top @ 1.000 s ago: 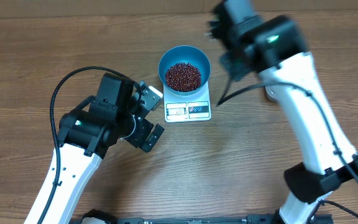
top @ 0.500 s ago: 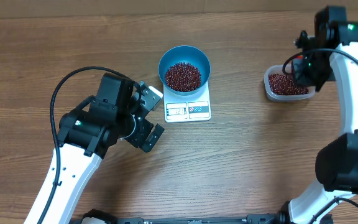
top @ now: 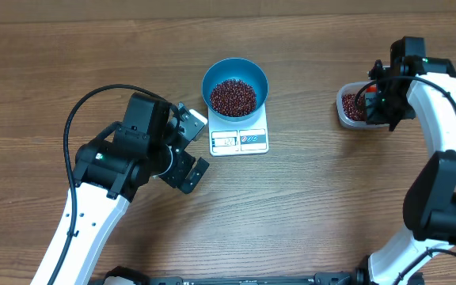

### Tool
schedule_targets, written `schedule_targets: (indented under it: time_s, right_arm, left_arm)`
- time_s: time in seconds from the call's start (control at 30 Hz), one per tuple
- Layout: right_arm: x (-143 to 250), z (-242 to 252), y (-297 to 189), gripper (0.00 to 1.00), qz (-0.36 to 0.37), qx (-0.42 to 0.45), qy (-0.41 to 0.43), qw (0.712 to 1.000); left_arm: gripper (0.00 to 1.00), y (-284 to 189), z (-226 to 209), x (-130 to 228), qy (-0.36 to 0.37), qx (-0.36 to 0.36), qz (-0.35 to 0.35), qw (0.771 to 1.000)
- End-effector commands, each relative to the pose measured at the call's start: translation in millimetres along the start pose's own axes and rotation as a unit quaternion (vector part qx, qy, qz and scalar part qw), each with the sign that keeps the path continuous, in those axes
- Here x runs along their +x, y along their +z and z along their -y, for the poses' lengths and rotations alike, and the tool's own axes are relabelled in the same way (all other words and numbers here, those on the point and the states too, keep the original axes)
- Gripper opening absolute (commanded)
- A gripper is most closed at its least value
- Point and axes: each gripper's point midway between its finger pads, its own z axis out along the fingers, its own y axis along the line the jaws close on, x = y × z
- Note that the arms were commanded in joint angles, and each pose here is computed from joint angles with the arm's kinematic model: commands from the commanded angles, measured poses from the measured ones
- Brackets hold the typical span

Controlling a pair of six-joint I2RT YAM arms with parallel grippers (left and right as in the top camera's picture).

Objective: Scoop item into bowl and weigh 150g on scale
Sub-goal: 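Carry the empty red cup back to the bean tub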

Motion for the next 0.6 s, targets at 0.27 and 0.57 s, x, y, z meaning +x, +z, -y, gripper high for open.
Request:
schedule_targets:
  time_s: [0.27, 0.57]
  right_arm:
    - [15, -39, 17, 0.04, -0.043, -0.110, -0.016, 0.993]
    - [19, -43, 10, 0.04, -0.040, -0.189, 0.024, 0.981]
  left_arm:
    - [1.00, -5, -2, -6, 0.011, -0.003, 0.009, 1.000]
    - [1.00, -5, -2, -6, 0.011, -0.003, 0.009, 1.000]
